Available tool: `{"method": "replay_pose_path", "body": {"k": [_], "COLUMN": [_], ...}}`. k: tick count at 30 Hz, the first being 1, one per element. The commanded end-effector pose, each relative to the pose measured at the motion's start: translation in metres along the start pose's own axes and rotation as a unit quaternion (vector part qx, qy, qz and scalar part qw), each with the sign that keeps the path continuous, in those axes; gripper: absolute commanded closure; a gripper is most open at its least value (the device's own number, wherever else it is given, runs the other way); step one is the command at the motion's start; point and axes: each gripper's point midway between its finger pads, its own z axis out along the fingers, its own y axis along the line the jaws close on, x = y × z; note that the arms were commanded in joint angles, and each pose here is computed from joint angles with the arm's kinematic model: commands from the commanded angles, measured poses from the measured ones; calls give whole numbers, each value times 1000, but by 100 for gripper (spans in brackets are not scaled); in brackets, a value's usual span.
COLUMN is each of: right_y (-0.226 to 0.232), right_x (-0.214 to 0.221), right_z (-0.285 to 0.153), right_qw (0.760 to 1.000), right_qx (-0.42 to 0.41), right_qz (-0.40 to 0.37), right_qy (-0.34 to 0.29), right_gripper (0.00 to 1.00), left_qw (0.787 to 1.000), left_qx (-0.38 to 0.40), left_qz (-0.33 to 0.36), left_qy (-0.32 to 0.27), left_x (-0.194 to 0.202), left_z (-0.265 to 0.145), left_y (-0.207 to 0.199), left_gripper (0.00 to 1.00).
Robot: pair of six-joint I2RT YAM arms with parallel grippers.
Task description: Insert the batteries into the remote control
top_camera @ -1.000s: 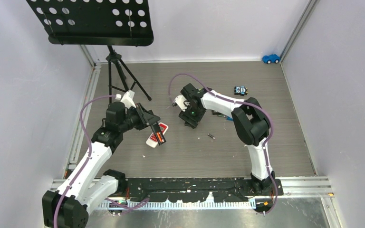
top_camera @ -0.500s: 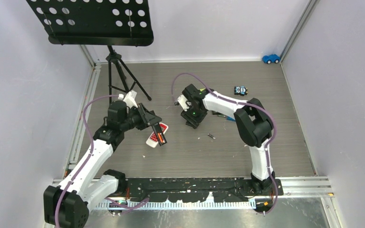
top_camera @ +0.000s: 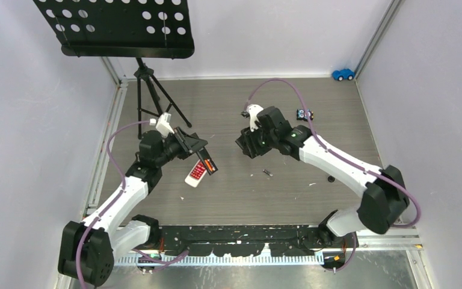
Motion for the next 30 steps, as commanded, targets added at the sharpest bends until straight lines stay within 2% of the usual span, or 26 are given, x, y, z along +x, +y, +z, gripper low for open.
{"method": "replay_pose_path", "body": {"k": [1,3,6,13,22,30], "right_y": [46,73,98,121,130,137], "right_x": [-43,-47,-45,-46,-42,-38], "right_z": [-33,-45,-51,-41,-32,-30], "right_qw": [987,982,980,979,987,992], "right_qx": [-77,-114,-124,-119,-97,-91], "right_qz": [105,113,129,162,122,87], "right_qy": [-97,-101,-81,-45,-27,-15], "right_gripper": [68,68,67,67,66,65], "left_qw": [992,989,985,985,987,987], "left_qx": [70,79,100,109,82,86], "left_qz": [8,7,2,-43,-110,-122], "left_qy": [-103,-124,-138,-125,-89,-57], "left_x": [-31,-33,-35,-29,-21,-20], "left_z": [3,3,1,0,4,5], "left_y": [-22,-22,-28,-29,-25,-37], "left_gripper": [100,100,100,100,100,100]}}
